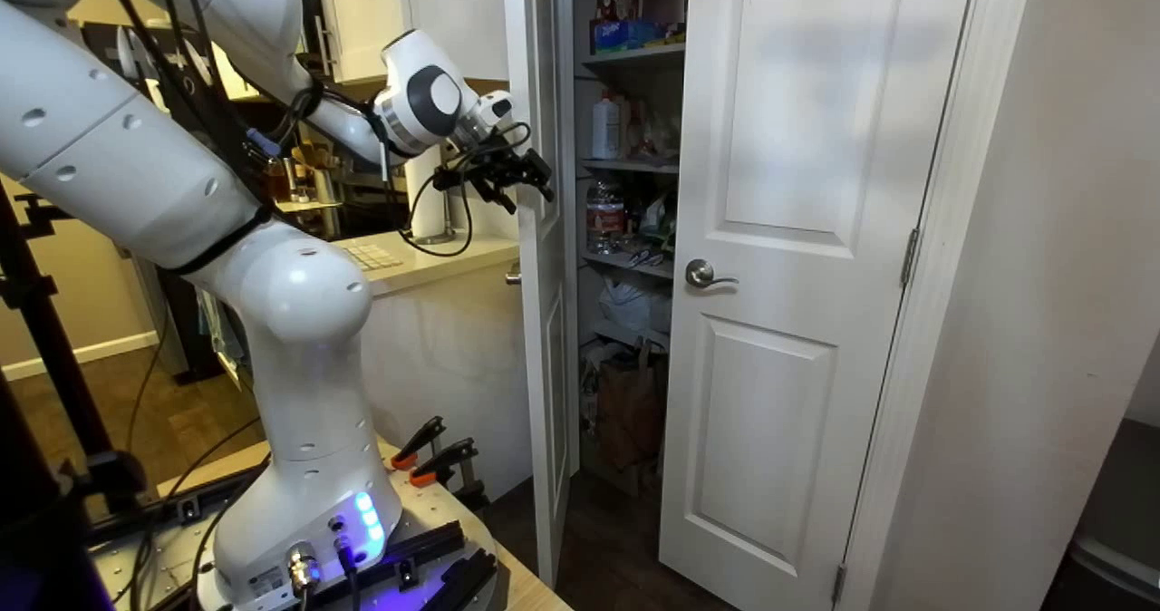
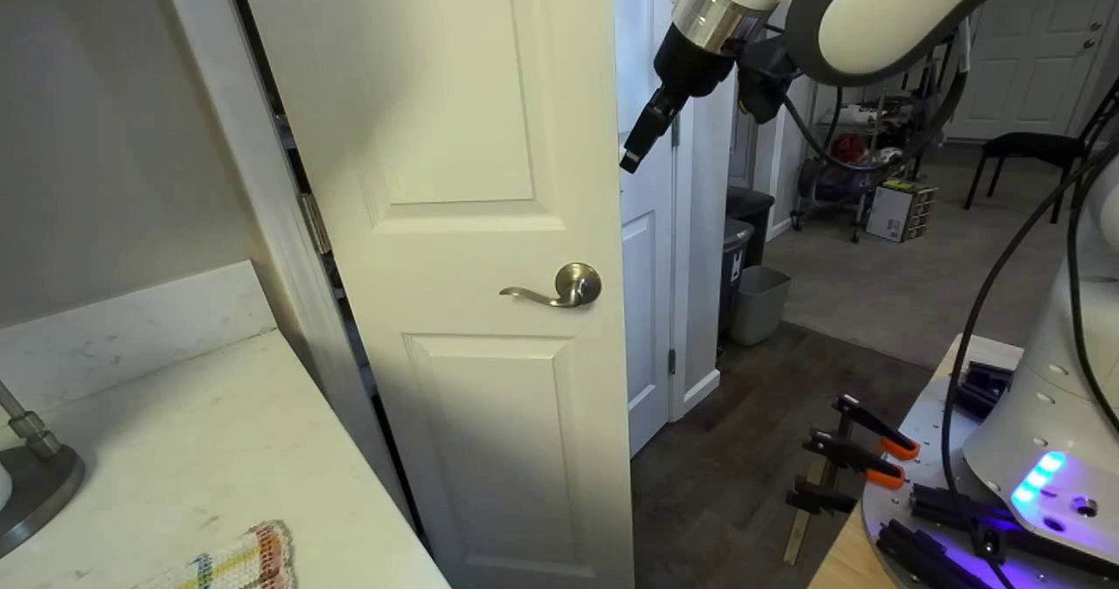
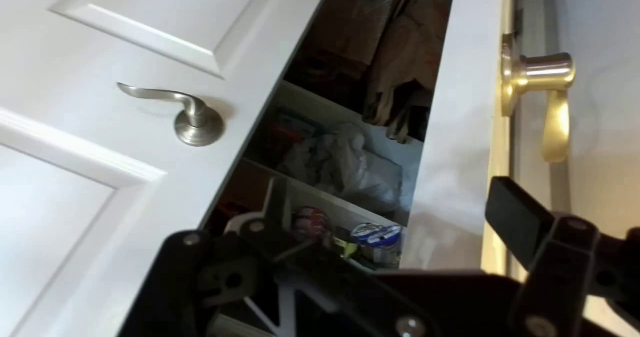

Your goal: Close the left pantry door

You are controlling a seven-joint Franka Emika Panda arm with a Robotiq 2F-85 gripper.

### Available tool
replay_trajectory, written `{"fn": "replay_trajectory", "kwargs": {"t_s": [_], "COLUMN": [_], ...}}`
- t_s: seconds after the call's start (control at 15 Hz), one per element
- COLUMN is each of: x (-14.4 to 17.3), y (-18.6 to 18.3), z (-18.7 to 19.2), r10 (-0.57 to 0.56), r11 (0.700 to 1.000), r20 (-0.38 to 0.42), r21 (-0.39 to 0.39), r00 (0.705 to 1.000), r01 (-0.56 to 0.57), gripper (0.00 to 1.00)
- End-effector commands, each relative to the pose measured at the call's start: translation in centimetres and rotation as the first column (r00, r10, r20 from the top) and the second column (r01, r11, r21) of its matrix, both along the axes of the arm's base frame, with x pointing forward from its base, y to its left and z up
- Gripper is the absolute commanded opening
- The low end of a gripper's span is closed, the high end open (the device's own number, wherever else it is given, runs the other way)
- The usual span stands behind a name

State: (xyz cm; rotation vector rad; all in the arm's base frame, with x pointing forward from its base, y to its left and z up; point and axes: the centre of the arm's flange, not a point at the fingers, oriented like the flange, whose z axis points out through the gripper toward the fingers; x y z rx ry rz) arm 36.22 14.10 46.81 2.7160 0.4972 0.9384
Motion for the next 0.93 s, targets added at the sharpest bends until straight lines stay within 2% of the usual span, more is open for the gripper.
{"fn": "replay_trajectory", "kwargs": {"t_s": [0.0, 0.13, 0.27, 0.4, 0.53, 0.8, 0.87], "x": [-0.8, -0.8, -0.7, -0.7, -0.9, -0.7, -0.7], "y": [-0.5, -0.8, -1.1, -1.0, -0.2, 1.0, 1.3], "z": [-1.8, -2.4, -3.0, -3.6, -4.2, -4.0, -3.8], "r10": [-0.134, -0.186, -0.224, -0.191, -0.143, 0.004, 0.051], "r11": [0.985, 0.972, 0.971, 0.981, 0.988, 0.978, 0.970], "r20": [0.105, 0.115, 0.025, -0.101, -0.155, -0.176, -0.155], "r21": [-0.096, -0.122, -0.084, -0.034, 0.031, 0.206, 0.242], "r00": [0.985, 0.976, 0.974, 0.976, 0.977, 0.984, 0.987], "r01": [0.144, 0.200, 0.225, 0.189, 0.150, 0.033, -0.013], "gripper": [1.00, 1.00, 1.00, 1.00, 1.00, 1.00, 1.00]}}
